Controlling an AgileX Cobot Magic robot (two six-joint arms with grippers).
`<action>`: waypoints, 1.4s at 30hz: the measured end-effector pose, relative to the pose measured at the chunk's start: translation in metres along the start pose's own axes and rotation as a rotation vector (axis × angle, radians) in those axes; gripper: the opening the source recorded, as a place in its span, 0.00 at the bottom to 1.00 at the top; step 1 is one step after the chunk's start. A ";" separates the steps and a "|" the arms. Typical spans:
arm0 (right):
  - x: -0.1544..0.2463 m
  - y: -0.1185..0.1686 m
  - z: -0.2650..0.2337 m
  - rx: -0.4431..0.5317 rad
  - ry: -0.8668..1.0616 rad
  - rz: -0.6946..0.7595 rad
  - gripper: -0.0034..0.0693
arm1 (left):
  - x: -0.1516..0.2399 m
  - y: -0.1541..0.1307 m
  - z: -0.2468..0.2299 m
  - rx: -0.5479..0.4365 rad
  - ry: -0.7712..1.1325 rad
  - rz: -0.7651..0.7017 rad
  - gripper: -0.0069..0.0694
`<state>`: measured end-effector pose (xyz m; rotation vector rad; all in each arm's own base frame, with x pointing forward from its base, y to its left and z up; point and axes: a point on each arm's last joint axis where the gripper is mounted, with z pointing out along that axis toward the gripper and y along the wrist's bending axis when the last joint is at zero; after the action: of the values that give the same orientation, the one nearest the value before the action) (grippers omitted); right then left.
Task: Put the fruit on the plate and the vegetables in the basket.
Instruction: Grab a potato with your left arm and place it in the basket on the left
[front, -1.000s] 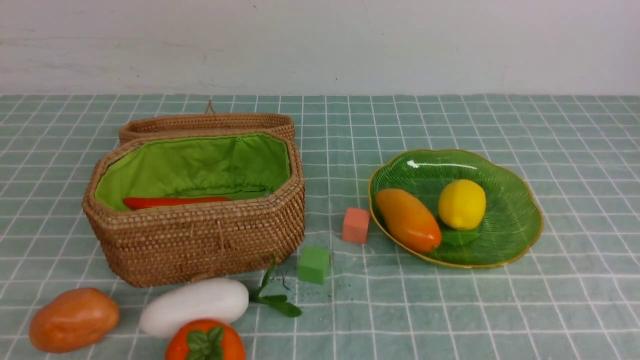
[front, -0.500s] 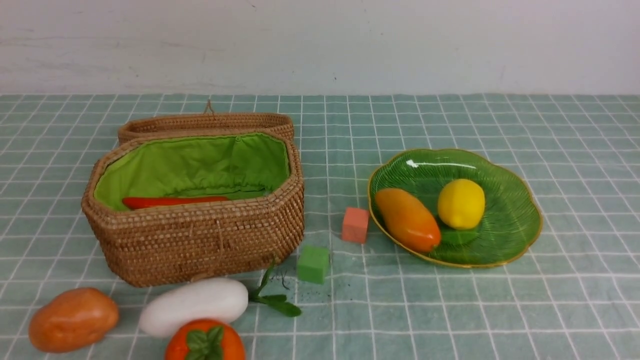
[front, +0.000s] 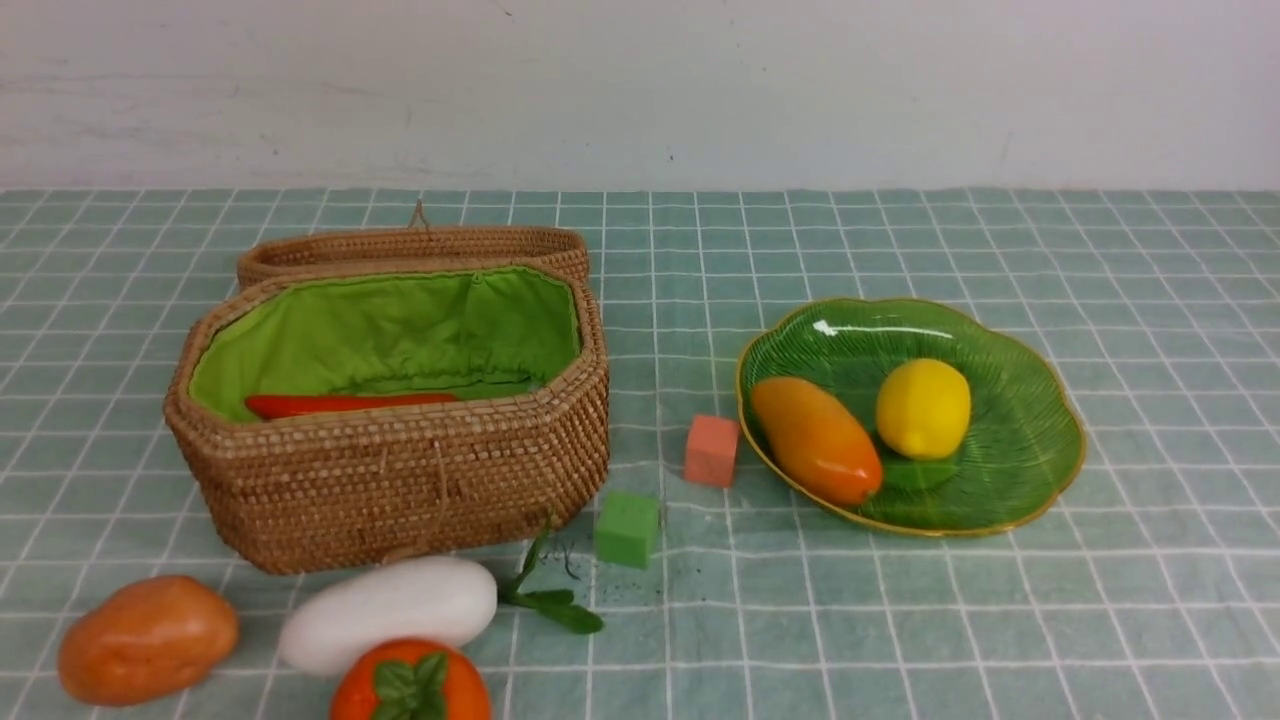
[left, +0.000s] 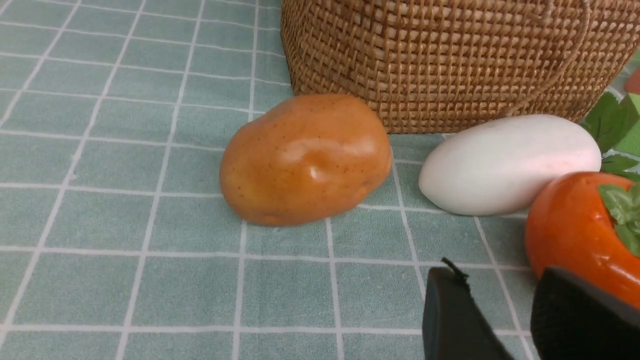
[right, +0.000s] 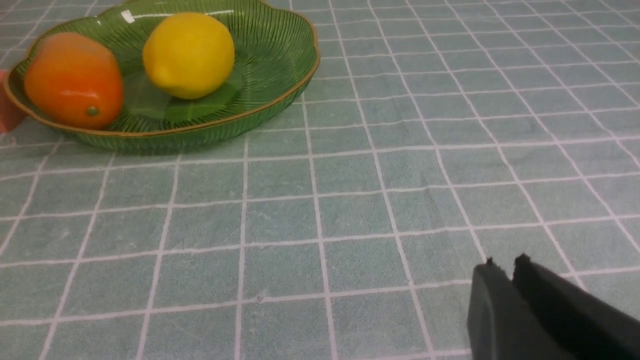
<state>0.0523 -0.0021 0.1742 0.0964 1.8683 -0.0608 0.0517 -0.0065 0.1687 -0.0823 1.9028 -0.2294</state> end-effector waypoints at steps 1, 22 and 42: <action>0.000 0.000 0.000 0.000 0.000 0.000 0.14 | 0.000 0.000 0.000 0.000 0.000 0.000 0.40; 0.000 0.000 0.000 0.000 0.000 0.001 0.18 | 0.000 0.000 0.000 0.000 0.000 0.000 0.40; 0.000 0.000 0.000 0.000 0.000 0.001 0.22 | 0.000 0.000 0.000 0.000 0.000 0.000 0.40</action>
<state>0.0523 -0.0022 0.1742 0.0977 1.8682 -0.0606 0.0517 -0.0065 0.1687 -0.0823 1.9028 -0.2294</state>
